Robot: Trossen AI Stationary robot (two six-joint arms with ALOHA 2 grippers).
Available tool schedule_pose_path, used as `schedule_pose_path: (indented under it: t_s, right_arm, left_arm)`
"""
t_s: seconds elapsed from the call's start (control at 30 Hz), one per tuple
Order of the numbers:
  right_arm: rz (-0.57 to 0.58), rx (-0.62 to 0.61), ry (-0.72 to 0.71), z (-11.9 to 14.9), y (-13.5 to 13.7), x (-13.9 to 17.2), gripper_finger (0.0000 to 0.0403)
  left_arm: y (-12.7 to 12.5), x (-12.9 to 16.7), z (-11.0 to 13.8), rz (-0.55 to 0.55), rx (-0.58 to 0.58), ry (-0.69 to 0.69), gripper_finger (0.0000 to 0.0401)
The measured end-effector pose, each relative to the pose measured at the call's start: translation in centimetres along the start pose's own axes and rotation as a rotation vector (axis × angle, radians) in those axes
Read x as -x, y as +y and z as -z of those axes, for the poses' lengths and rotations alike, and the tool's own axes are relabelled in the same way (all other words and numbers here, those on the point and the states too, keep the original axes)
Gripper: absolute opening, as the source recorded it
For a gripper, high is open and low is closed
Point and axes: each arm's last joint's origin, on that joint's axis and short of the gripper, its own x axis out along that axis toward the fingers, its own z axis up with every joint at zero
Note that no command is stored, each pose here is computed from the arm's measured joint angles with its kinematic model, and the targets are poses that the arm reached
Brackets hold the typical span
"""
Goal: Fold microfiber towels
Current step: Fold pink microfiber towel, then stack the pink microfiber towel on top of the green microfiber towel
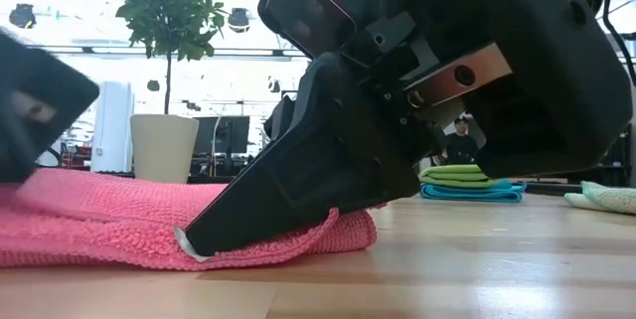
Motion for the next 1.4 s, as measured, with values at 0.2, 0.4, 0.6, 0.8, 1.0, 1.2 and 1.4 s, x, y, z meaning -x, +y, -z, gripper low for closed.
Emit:
schedule_pose_path:
  t_s: [0.2, 0.4, 0.6, 0.8, 1.0, 1.2, 1.4]
  right_arm:
    - [0.001, -0.005, 0.002, 0.0, -0.1, 0.0, 0.0074]
    - [-0.008, -0.050, 0.065, -2.0, 0.0, 2.7, 0.0074]
    - [0.141, -0.230, 0.168, -4.7, 0.0, 7.7, 0.0077]
    - [0.198, -0.492, 0.258, -4.9, 0.0, 10.0, 0.0146]
    - [0.289, -0.741, 0.286, -4.0, -0.6, 9.8, 0.0254]
    - [0.343, -0.911, 0.259, -3.3, -2.3, 8.8, 0.0296]
    - [0.301, -0.984, 0.209, -2.4, -1.8, 6.5, 0.0297]
  left_arm:
    - [-0.2, -1.1, 1.3, -0.071, 0.010, 0.083, 0.0005]
    - [0.1, -0.5, 0.8, -0.101, 0.032, 0.082, 0.0001]
    - [0.1, -0.1, -0.3, -0.088, 0.080, 0.058, 0.0001]
    - [-1.0, 1.3, -3.3, -0.029, 0.117, -0.009, 0.0000]
    - [-1.0, 2.7, -5.2, -0.072, 0.211, -0.092, 0.0000]
    - [0.8, 2.8, -3.8, -0.256, 0.486, -0.060, 0.0022]
    - [1.4, 3.6, -2.3, -0.334, 0.708, -0.095, 0.0091]
